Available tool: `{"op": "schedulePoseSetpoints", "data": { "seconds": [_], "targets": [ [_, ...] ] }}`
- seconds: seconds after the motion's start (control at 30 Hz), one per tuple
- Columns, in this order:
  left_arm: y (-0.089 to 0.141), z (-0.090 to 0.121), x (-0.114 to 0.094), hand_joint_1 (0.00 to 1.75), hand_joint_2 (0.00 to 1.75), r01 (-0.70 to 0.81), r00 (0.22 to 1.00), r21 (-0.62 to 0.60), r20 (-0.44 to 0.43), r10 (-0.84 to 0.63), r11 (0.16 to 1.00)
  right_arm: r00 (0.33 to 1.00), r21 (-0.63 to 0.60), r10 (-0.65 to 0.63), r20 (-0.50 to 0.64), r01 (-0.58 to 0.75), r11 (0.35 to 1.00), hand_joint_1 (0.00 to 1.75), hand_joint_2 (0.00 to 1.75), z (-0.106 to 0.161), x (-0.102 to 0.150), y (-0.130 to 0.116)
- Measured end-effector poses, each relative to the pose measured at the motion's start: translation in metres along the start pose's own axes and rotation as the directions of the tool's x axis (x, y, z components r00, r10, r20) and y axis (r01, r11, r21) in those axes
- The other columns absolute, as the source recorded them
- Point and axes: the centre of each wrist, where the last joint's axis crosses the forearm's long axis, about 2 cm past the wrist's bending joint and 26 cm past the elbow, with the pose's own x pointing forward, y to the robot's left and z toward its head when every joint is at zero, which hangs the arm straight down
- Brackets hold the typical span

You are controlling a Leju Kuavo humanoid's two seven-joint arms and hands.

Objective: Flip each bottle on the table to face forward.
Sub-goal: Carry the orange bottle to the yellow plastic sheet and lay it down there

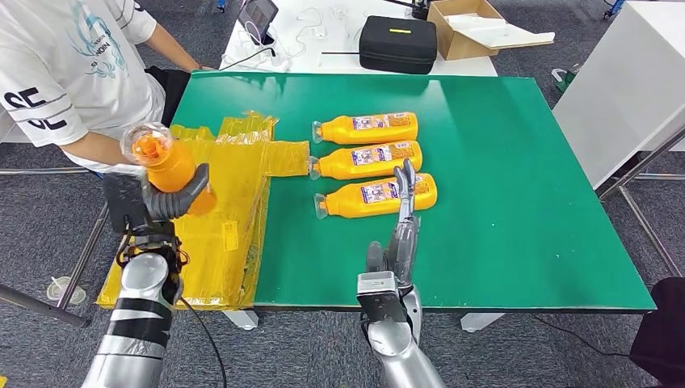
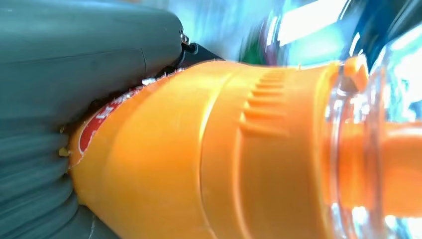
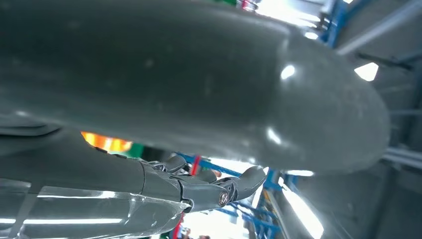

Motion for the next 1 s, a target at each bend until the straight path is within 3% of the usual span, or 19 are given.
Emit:
{"op": "schedulePoseSetpoints", "data": {
  "seconds": [0.07,0.2,0.37,0.57,0.73,1.0],
  "targets": [
    [0.007,-0.015,-0.002,1.75,1.75,0.249,0.968,0.004,0.039,-0.249,0.968,1.000,-0.023,-0.016,0.019,0.017,1.000,0.00,0.00,-0.005,0.006,0.000],
    [0.014,-0.037,-0.008,1.75,1.75,0.496,0.867,-0.030,0.072,-0.493,0.868,0.998,-0.047,-0.046,0.047,0.048,0.998,0.00,0.00,-0.012,0.014,0.001],
    [0.015,-0.055,-0.020,1.75,1.75,0.753,0.655,-0.201,0.139,-0.743,0.626,0.995,-0.044,-0.072,0.071,0.075,0.996,0.00,0.00,-0.016,0.020,0.002],
    [0.020,-0.057,-0.033,1.75,1.75,0.800,0.580,-0.307,0.171,-0.797,0.516,0.993,-0.031,-0.084,0.080,0.087,0.996,0.00,0.00,-0.016,0.022,0.003],
    [0.026,-0.054,-0.044,1.75,1.75,0.818,0.467,-0.484,0.248,-0.849,0.309,0.991,0.004,-0.108,0.081,0.108,0.994,0.00,0.00,-0.015,0.022,0.003],
    [0.041,-0.048,-0.059,1.75,1.75,0.714,0.468,-0.673,0.253,-0.847,0.193,0.988,0.034,-0.139,0.067,0.137,0.990,0.00,0.00,-0.013,0.020,0.003]
  ]
}}
